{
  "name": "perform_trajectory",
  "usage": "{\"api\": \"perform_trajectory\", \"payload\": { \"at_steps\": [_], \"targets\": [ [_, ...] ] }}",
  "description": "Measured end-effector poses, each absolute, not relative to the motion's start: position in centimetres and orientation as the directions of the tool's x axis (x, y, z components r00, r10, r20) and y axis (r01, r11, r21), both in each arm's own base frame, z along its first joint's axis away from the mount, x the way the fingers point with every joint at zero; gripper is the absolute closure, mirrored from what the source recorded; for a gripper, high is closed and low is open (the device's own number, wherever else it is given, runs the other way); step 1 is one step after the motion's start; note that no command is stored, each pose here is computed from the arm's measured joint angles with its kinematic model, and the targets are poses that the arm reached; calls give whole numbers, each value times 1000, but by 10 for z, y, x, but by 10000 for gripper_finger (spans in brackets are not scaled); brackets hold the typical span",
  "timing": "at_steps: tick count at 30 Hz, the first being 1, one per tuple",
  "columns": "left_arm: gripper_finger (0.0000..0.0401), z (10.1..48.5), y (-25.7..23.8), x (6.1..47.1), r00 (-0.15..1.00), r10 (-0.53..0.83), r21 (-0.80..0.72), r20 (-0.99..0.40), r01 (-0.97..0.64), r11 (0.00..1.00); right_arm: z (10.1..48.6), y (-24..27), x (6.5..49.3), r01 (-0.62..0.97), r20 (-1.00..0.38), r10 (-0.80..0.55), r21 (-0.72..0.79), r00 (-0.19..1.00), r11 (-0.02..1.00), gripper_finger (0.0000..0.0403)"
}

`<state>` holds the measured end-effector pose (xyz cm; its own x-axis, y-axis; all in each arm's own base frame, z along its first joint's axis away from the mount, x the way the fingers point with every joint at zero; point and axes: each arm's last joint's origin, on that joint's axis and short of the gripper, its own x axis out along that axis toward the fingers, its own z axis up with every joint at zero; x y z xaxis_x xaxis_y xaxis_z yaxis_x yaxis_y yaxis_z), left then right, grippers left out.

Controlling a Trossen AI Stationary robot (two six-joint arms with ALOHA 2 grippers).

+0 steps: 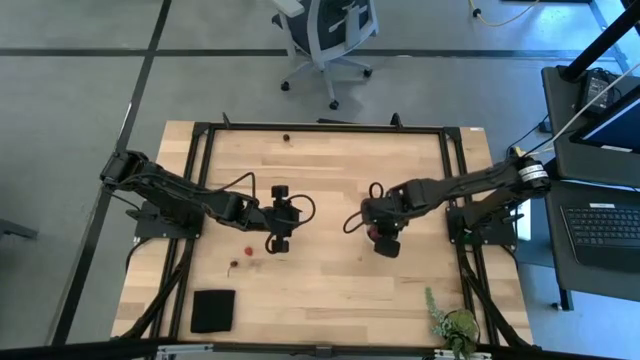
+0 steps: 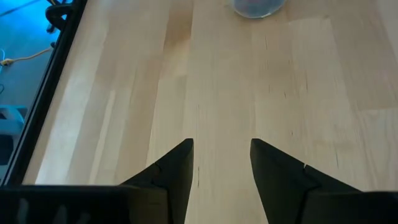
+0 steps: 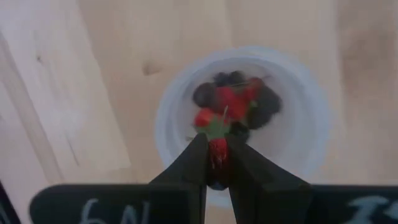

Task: Pick and placing Produce into tupperware
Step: Put the red cherry into the transparent bucket

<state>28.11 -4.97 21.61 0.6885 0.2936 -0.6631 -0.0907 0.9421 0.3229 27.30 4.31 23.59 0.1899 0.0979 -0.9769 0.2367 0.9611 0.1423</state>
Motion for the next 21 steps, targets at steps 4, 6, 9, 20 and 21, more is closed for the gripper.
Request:
{"api": "perform_trajectory", "payload": {
  "at_steps": [4,6,9,20,21],
  "targets": [
    [249,216,-50,281,688,294,323,-663,-91,942,218,43,272,210,-970,114,160,215,965,357],
    [249,216,-50,281,689,294,323,-663,-91,942,210,43,270,210,-971,114,159,212,965,357],
    [249,216,-50,281,689,294,323,-663,-91,942,201,43,269,208,-968,115,162,222,965,357],
    [249,216,-50,281,688,294,323,-663,-90,942,183,41,263,207,-967,108,157,231,966,350],
    [249,216,-50,281,688,294,323,-663,-90,942,183,41,264,207,-966,108,158,234,965,346]
  ]
}}
